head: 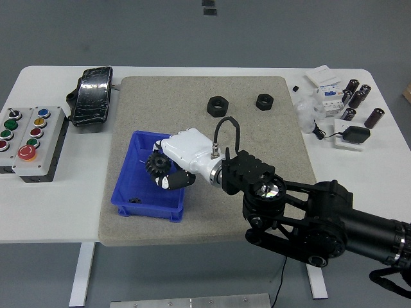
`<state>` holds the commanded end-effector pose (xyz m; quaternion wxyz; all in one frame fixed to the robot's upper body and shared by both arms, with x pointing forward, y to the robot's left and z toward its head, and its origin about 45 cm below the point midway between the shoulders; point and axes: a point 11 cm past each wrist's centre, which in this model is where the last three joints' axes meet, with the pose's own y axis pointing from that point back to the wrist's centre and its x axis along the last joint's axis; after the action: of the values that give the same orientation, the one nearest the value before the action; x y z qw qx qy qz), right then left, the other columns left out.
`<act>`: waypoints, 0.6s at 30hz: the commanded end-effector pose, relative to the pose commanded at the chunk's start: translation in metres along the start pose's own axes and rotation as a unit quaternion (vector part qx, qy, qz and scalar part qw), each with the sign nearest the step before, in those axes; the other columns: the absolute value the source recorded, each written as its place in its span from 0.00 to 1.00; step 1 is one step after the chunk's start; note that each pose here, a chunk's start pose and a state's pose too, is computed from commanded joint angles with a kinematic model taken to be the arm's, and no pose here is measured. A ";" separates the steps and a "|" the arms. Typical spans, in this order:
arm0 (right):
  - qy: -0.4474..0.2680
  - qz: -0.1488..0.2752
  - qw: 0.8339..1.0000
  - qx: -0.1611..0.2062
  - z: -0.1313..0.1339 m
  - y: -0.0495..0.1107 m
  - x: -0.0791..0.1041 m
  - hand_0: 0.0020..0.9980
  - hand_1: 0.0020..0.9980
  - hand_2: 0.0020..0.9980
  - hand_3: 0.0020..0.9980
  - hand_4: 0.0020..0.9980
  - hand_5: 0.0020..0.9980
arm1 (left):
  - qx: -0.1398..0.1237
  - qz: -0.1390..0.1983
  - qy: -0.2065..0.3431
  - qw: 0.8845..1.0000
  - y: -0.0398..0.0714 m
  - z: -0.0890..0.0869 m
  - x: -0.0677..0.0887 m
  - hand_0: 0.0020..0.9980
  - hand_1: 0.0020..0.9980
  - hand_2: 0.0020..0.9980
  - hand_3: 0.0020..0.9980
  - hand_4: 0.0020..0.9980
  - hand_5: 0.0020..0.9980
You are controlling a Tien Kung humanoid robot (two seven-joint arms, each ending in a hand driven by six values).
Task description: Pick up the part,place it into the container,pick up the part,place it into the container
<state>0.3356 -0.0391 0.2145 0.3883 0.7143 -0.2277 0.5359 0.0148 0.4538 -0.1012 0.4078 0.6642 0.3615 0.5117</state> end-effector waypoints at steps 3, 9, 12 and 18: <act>0.004 -0.011 1.000 0.001 -0.003 -0.002 -0.006 0.25 0.45 0.51 0.69 0.31 0.20 | -0.001 0.000 -0.001 1.000 0.000 0.001 0.000 0.62 0.56 0.55 0.63 0.72 0.36; 0.004 -0.011 1.000 0.005 -0.005 -0.004 -0.007 0.30 0.54 0.65 0.68 0.59 0.34 | -0.003 -0.001 -0.001 1.000 0.000 0.003 0.000 0.62 0.56 0.55 0.63 0.72 0.37; 0.003 -0.008 1.000 0.005 -0.006 -0.004 -0.005 0.44 0.72 0.76 0.68 0.67 0.34 | -0.003 -0.001 -0.002 1.000 0.000 0.002 0.000 0.62 0.56 0.55 0.63 0.72 0.37; 0.010 -0.011 1.000 -0.002 -0.004 -0.005 -0.006 0.55 0.77 0.81 0.70 0.75 0.36 | -0.003 -0.001 -0.002 1.000 0.000 0.002 0.000 0.62 0.56 0.55 0.63 0.72 0.37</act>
<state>0.3348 -0.0339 0.2074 0.3983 0.7104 -0.2167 0.5382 0.0168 0.4532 -0.1014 0.4106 0.6638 0.3600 0.5110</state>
